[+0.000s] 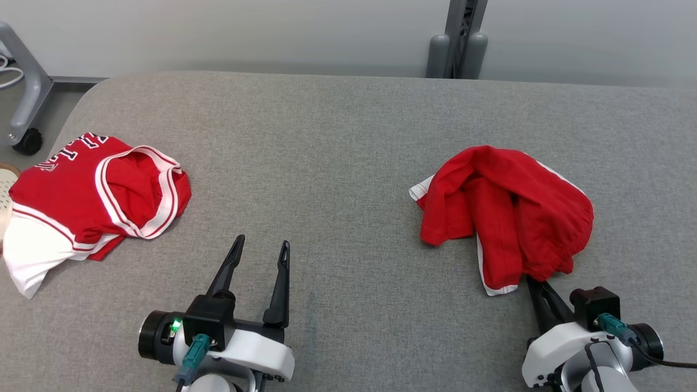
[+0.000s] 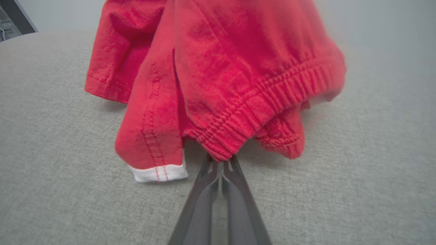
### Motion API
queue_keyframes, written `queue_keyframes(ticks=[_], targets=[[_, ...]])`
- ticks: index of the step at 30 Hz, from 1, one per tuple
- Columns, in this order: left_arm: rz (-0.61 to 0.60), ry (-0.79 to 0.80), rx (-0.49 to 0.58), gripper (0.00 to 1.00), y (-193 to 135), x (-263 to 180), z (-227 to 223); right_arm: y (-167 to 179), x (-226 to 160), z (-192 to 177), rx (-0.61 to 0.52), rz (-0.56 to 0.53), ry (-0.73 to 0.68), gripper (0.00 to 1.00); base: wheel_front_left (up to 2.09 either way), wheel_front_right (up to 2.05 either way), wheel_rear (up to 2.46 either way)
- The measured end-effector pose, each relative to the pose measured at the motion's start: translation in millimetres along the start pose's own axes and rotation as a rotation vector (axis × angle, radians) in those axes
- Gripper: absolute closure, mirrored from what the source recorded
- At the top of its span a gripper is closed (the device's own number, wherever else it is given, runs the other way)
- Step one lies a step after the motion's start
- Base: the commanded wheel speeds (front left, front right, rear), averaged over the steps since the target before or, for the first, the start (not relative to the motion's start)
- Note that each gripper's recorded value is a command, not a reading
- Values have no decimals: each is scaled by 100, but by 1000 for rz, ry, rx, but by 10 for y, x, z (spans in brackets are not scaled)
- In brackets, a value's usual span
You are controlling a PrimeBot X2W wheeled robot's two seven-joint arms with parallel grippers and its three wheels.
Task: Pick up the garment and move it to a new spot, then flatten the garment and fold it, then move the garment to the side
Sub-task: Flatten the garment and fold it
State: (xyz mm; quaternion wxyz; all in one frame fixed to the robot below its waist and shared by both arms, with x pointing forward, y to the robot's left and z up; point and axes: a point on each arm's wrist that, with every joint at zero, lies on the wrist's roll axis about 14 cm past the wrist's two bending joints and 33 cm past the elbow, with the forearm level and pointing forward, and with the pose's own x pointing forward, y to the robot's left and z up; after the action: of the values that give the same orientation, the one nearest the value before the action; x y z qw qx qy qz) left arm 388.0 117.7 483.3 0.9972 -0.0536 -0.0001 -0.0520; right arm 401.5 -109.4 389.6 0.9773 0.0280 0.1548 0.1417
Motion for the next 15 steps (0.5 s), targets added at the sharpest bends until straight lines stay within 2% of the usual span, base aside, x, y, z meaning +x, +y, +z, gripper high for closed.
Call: queue_keyframes(ticks=[6,15], targets=[[-13,-11,1,0,-46,-1,37,-34,-49,153,-13,-11,-50,100,0,0,0],[-42,-35,-2,0,-156,-40,124,-56,-163,707,-60,-18,-223,100,0,0,0]])
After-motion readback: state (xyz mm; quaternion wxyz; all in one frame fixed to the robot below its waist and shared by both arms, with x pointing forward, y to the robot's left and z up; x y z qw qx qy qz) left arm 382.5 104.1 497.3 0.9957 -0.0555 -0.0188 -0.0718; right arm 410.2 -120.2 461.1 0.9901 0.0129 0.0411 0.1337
